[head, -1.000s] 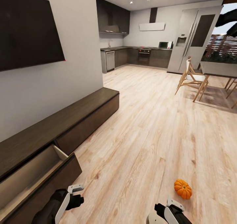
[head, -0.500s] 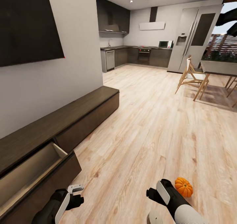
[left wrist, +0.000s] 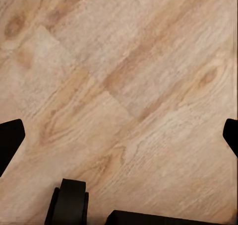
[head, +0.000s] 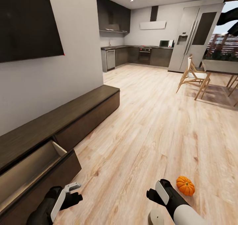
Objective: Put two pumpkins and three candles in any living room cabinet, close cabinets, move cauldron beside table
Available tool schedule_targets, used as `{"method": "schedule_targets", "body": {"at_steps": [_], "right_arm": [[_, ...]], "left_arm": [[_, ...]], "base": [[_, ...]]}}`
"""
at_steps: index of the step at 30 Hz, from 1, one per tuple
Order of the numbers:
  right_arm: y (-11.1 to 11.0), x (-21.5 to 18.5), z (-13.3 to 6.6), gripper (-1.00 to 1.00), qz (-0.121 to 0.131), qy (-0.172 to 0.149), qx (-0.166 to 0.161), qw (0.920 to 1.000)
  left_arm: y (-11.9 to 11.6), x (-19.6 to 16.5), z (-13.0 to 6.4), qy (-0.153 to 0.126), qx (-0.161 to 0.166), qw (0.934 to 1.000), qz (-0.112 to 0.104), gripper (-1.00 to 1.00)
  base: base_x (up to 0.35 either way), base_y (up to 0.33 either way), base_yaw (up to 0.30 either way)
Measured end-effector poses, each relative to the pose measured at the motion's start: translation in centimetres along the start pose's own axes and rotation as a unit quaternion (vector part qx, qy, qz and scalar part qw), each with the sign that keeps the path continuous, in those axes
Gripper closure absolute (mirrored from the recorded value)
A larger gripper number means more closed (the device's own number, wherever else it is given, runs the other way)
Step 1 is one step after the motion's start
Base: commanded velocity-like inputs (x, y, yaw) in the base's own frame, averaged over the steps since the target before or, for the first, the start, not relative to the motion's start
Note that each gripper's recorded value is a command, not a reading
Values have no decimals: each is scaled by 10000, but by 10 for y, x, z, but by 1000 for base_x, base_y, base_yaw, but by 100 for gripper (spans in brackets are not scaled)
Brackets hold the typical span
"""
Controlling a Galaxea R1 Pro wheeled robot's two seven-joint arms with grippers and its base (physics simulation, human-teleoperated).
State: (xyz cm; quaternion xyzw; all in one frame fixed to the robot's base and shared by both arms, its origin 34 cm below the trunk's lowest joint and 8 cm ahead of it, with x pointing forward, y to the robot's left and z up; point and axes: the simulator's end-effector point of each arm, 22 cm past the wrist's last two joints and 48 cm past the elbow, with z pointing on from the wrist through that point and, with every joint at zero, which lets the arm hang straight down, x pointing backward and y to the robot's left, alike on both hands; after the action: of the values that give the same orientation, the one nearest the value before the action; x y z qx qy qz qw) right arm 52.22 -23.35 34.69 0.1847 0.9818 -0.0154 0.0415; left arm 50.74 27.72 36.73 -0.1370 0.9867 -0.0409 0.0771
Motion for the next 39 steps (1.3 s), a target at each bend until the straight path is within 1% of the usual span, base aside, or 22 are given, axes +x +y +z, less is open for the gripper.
{"method": "schedule_targets", "body": {"at_steps": [3,4,6,8,11,16,21,27,29,37,39], "right_arm": [[0,2,6,-100,-1,3,-4,10000],[0,3,8,-100,-2,4,-4,10000],[0,4,13,-100,-4,2,-1,10000],[-1,5,17,-100,-5,1,2,10000],[-2,7,23,-100,-5,0,3,10000],[-5,9,34,-100,-5,-3,20,10000],[-13,9,45,-100,24,-40,62,10000],[-16,10,58,-100,52,-81,71,9999],[-17,11,63,-100,56,-86,76,9999],[-23,16,81,-100,77,-90,106,9999],[-24,15,86,-100,109,-163,113,9997]], "left_arm": [[-9,-18,-18,-13,238,9996,-128,-100],[-12,-21,-21,-18,339,9993,-176,-100],[-21,-24,-23,-19,600,9977,-306,-100],[-29,-24,-22,-17,772,9963,-368,-100],[-30,-22,-18,-7,848,9955,-414,-100],[-31,-17,-8,25,907,9950,-430,-100],[-37,-12,1,37,1052,9935,-428,-100],[-45,-8,11,40,1303,9906,-426,-100],[-47,-6,15,39,1343,9900,-420,-100],[-41,-1,30,42,1371,9895,-448,-100],[-40,1,35,44,1370,9895,-451,-100]], "base": [[0,0,0],[0,0,0],[0,0,0],[0,0,0],[0,0,0],[0,0,0],[0,0,0],[0,0,0],[0,0,0],[0,0,0],[0,0,0]]}}
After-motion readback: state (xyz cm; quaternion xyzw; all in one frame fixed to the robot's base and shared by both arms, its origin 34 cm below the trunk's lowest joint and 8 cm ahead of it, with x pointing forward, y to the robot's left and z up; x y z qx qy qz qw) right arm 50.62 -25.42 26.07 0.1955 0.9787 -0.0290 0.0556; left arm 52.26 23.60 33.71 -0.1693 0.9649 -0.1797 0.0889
